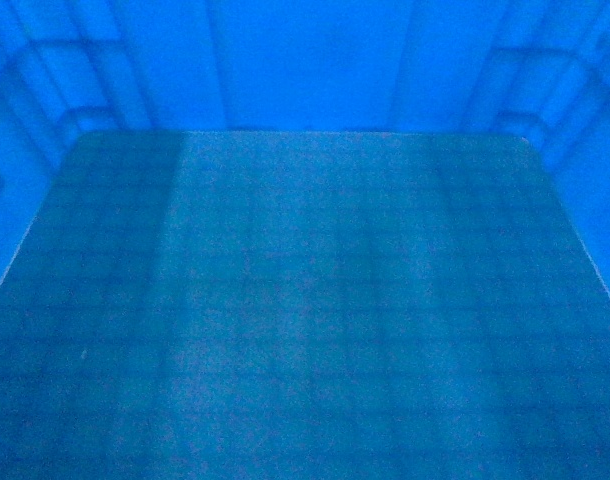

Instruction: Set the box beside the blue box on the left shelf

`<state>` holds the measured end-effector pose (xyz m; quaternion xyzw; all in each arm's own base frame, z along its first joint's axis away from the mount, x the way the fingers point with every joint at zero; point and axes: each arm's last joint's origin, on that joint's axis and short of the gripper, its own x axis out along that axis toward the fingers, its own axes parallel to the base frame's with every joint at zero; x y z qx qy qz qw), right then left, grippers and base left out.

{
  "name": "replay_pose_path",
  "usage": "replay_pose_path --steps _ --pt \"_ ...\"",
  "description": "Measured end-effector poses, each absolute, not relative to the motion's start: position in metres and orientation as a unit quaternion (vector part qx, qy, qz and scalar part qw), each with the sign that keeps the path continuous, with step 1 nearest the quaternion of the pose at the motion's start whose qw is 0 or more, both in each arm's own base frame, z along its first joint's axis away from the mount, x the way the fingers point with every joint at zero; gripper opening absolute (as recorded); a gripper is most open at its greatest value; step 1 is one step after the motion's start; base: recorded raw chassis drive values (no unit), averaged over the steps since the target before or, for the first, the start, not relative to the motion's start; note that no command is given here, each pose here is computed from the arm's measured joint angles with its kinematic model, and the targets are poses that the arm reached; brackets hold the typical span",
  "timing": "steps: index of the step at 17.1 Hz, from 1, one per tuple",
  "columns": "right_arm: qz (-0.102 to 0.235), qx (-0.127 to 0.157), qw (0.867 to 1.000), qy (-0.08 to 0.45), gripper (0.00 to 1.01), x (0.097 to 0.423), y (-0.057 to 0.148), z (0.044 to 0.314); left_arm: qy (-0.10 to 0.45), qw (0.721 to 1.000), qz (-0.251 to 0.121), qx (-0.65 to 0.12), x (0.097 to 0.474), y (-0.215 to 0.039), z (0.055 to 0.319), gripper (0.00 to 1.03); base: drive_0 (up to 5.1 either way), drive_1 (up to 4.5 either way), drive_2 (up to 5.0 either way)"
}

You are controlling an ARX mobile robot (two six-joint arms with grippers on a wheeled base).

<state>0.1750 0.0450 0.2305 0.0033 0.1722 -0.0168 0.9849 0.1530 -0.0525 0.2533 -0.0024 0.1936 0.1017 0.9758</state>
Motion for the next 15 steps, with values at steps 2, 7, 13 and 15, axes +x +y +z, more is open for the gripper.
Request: replay_pose_path --steps 2,7,13,15 --pt "-0.017 0.003 0.985 0.174 0.23 0.1750 0.0450 0.2301 0.197 0.975 0.101 -0.001 0.1532 -0.0526 0.2525 0.20 0.0 3.82 -3.9" --pt "-0.017 0.003 0.985 0.173 0.23 0.1751 0.0450 0.2304 0.195 0.976 0.101 -0.002 0.1536 -0.0528 0.2528 0.20 0.0 3.82 -3.9" --pt "-0.017 0.003 0.985 0.173 0.23 0.1751 0.0450 0.2302 0.195 0.976 0.101 -0.002 0.1538 -0.0529 0.2527 0.20 0.0 3.82 -3.9" --pt "-0.017 0.003 0.985 0.173 0.23 0.1751 0.0450 0.2301 0.195 0.975 0.102 -0.002 0.1538 -0.0528 0.2527 0.20 0.0 3.82 -3.9"
